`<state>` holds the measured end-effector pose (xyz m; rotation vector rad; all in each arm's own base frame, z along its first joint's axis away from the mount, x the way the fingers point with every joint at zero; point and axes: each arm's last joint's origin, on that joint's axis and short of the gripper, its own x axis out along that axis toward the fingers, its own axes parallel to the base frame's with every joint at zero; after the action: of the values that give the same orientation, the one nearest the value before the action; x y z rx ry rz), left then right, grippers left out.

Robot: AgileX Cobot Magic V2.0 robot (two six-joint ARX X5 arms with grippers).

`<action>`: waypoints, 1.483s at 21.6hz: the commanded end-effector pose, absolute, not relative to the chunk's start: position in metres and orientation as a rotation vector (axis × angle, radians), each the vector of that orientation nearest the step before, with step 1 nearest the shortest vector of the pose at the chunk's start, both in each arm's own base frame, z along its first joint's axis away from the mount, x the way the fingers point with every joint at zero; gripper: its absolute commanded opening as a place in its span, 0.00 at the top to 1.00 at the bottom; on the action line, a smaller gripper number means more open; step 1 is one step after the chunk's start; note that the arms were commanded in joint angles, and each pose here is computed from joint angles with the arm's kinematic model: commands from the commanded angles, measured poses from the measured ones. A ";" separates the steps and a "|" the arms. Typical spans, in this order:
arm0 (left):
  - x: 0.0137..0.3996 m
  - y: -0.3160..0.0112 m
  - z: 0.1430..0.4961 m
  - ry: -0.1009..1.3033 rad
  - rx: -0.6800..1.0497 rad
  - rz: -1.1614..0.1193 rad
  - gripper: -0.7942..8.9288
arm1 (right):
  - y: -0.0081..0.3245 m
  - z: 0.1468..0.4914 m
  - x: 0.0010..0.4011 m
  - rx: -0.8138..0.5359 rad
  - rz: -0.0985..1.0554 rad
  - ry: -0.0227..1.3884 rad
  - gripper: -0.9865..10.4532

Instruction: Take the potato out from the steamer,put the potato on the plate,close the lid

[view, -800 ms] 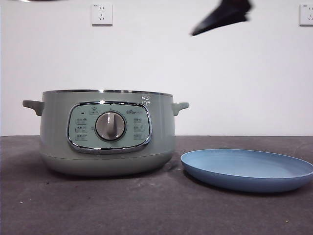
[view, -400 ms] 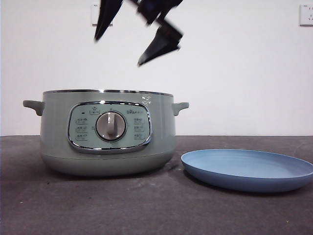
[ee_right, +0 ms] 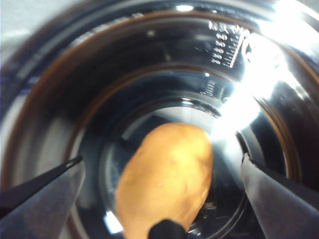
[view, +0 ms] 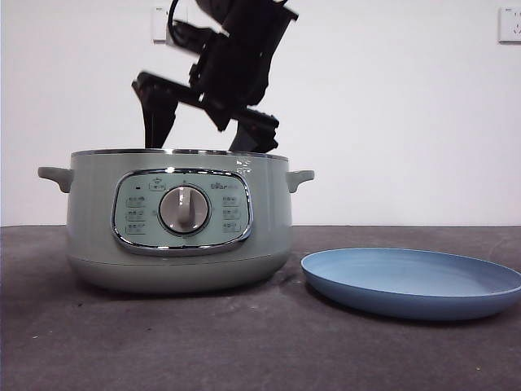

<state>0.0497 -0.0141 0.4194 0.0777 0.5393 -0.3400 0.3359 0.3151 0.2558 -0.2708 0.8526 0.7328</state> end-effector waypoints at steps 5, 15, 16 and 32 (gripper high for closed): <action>0.047 -0.013 0.425 0.483 0.069 -0.341 0.93 | 0.327 0.228 0.341 -0.313 0.714 0.870 0.34; 0.047 -0.013 0.425 0.482 0.071 -0.342 0.93 | 0.330 0.217 0.342 -0.332 0.695 0.888 0.84; 0.047 -0.013 0.425 0.482 0.071 -0.342 0.93 | 0.331 0.217 0.342 -0.330 0.700 0.888 0.91; 0.050 -0.017 0.431 0.416 0.059 -0.423 0.93 | 0.212 0.414 0.248 -0.310 0.557 0.655 0.93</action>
<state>0.0524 -0.0170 0.4242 0.0562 0.4851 -0.4198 0.2473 0.2117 0.4161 -0.2993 0.6553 0.5599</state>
